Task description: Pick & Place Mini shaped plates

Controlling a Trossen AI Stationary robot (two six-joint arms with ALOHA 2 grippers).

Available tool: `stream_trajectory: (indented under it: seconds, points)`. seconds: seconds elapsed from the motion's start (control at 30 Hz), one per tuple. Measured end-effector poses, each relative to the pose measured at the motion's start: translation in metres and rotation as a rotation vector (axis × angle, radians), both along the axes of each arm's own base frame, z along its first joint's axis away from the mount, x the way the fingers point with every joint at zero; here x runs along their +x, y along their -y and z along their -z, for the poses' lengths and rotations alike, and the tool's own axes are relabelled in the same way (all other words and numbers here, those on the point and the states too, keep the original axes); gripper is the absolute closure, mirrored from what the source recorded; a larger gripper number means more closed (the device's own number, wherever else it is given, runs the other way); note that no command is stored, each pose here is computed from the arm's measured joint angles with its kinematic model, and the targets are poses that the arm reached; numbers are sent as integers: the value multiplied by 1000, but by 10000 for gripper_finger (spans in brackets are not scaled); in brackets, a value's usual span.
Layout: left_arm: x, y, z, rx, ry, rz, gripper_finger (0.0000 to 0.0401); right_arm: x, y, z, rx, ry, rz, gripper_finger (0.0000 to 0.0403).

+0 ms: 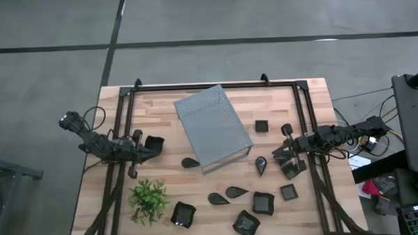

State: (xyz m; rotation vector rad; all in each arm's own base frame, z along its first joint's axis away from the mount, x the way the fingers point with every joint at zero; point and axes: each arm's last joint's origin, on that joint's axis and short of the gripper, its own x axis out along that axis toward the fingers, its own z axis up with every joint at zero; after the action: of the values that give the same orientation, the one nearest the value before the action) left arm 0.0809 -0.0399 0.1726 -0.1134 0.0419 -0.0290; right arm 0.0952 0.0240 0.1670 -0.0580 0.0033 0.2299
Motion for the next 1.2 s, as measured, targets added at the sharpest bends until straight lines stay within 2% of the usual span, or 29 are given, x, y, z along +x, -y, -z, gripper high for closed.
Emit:
stream_trajectory:
  seconds: [0.3, 0.37, 0.5, 0.63, 0.97, 1.1, 1.2]
  points:
    - [0, 0, 0, 0, 0, 0, 401, 0, 0, 0, -12, 3, 0, 394]
    - [0, 0, 0, 0, 0, 0, 401, 0, 0, 0, 30, -6, 0, 394]
    - [0, 0, 0, 0, 0, 0, 401, 0, 0, 0, 224, -47, 2, 394]
    - [0, 0, 0, 0, 0, 0, 401, 0, 0, -4, 205, -1, -2, 394]
    - [0, 0, 0, 0, 0, 0, 401, 0, -1, -4, 298, -37, -34, 394]
    - [0, 0, 0, 0, 0, 0, 401, 3, -2, -2, 306, -95, -38, 392]
    - [0, 0, 0, 0, 0, 0, 401, 8, -4, 4, 320, -192, -41, 374]
